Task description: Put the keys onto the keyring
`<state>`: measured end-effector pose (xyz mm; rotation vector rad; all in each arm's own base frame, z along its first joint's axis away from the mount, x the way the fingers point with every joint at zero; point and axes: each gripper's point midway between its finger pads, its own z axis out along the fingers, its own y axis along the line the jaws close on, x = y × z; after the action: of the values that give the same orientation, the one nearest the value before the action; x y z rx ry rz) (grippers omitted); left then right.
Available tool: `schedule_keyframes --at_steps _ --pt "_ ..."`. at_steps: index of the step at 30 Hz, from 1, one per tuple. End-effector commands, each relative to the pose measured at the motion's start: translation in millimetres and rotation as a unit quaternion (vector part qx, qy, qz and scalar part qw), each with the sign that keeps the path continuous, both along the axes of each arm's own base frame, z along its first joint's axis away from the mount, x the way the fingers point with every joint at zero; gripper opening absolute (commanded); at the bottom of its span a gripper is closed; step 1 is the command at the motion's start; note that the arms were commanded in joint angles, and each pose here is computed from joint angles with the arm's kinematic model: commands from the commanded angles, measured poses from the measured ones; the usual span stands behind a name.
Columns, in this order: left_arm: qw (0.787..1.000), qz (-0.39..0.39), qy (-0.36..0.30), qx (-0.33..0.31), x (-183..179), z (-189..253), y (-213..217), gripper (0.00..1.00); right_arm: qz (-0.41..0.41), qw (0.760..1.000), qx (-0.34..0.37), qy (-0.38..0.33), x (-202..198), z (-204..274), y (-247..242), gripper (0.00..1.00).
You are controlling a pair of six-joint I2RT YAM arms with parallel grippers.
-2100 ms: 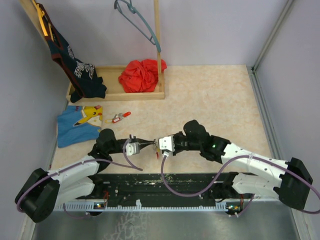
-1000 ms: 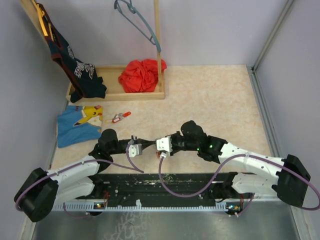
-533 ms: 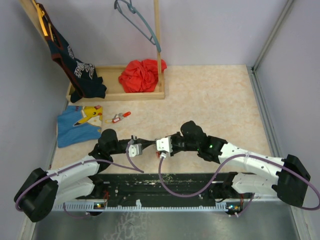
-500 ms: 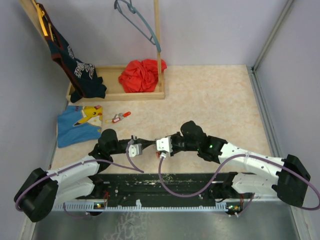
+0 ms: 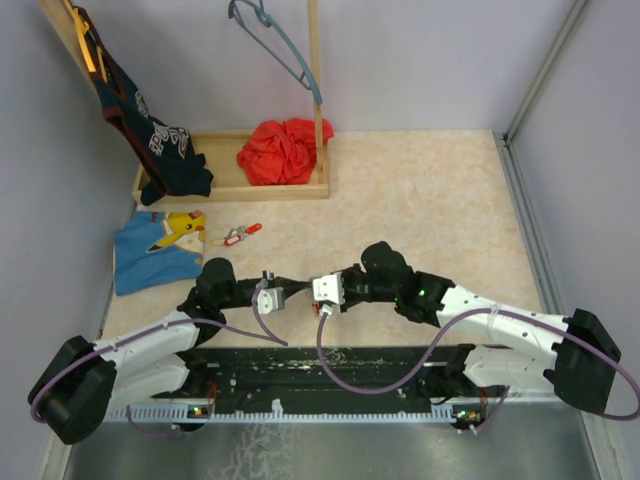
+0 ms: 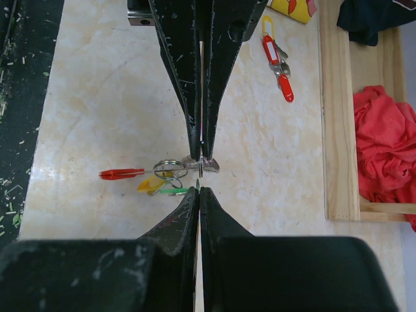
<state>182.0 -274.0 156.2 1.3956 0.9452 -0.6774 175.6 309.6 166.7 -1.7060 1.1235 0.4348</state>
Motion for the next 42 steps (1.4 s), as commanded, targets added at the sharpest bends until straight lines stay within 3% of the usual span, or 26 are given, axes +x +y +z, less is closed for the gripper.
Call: schedule_keyframes --at_steps 1,42 --pt "1.000 -0.014 -0.019 -0.014 -1.4 14.2 -4.9 0.00 0.013 0.999 0.043 -0.017 -1.1 30.2 15.8 0.00" --pt "1.000 -0.013 -0.018 -0.019 -1.7 16.3 -4.8 0.00 0.019 0.999 0.043 0.013 -8.0 29.8 17.9 0.00"
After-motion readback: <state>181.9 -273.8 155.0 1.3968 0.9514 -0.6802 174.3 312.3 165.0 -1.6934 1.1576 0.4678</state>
